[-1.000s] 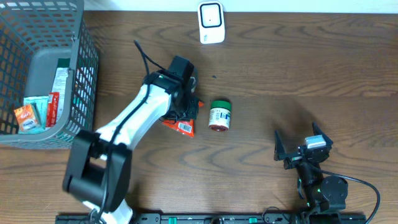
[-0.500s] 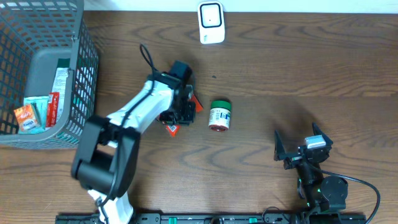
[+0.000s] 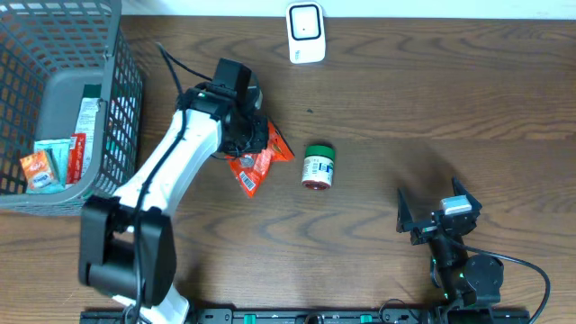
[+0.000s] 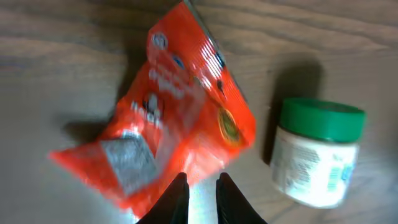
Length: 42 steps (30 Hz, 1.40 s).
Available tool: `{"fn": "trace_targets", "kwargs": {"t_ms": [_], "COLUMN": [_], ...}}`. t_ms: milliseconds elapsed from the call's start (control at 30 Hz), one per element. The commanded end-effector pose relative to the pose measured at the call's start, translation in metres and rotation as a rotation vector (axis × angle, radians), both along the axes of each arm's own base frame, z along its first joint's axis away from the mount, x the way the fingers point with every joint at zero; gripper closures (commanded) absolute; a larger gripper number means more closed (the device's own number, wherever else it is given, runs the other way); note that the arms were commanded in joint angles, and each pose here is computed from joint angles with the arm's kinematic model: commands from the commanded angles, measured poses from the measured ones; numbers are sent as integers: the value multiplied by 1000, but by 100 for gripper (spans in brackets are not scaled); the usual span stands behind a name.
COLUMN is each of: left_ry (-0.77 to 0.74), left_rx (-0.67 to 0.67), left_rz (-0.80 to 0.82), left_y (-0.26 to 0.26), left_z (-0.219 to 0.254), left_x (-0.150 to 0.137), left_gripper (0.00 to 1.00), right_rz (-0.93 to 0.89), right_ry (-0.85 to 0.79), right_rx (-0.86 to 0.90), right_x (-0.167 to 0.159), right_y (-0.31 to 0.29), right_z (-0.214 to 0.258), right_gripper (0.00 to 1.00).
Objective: Scan the item barcode
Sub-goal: 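Carry the red bag with the left gripper and drop it beside the jar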
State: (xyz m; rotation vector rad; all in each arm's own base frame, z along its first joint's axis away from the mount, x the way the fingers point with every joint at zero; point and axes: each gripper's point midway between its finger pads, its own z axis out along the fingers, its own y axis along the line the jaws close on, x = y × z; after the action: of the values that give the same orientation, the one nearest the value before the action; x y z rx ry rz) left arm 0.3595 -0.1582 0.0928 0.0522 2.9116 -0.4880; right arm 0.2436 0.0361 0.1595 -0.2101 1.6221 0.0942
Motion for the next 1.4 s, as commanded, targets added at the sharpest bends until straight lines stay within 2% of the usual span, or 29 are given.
{"fn": "trace_targets", "kwargs": {"t_ms": [0, 267, 300, 367, 400, 500, 600, 733, 800, 867, 900, 967, 1067, 1267, 1367], "left_ry": [64, 163, 164, 132, 107, 9, -76, -47, 0, 62, 77, 110, 157, 219, 143], "left_rx": [10, 42, 42, 35, 28, -1, -5, 86, 100, 125, 141, 211, 221, 237, 213], "left_rz": [-2, -7, -7, -15, -13, 0, 18, 45, 42, 40, 42, 79, 90, 76, 82], "left_y": [-3, -5, -6, -4, -4, -3, 5, 24, 27, 32, 36, 50, 53, 55, 51], "left_z": [-36, -106, -107, -97, -86, -46, -5, 4, -8, -30, -38, -61, -82, -90, -58], "left_x": [1, 5, 5, 12, 18, 32, 34, 16, 5, -11, -15, -25, -39, -58, -44], "left_gripper": [83, 83, 79, 59, 53, 39, 34, 35, 43, 59, 63, 66, 69, 68, 53], "right_rz": [-13, -13, -13, -13, -13, -13, -13, -13, -13, -13, -13, -13, -13, -13, -13], "right_ry": [2, 2, 2, 2, 2, 2, 2, 2, 2, 2, 2, 2, 2, 2, 2], "right_rx": [9, 9, 9, 9, 9, 9, 9, 9, 9, 9, 9, 9, 9, 9, 9], "right_x": [0, 0, 0, 0, 0, 0, 0, 0, 0, 0, 0, 0, 0, 0, 0], "right_y": [-3, -3, -3, -3, -3, -3, -3, -3, -3, -3, -3, -3, -3, -3, -3], "right_z": [0, 0, 0, 0, 0, 0, 0, 0, 0, 0, 0, 0, 0, 0, 0], "right_gripper": [1, 1, 1, 1, 1, 1, 1, 1, 1, 1, 1, 1, 1, 1, 1]}}
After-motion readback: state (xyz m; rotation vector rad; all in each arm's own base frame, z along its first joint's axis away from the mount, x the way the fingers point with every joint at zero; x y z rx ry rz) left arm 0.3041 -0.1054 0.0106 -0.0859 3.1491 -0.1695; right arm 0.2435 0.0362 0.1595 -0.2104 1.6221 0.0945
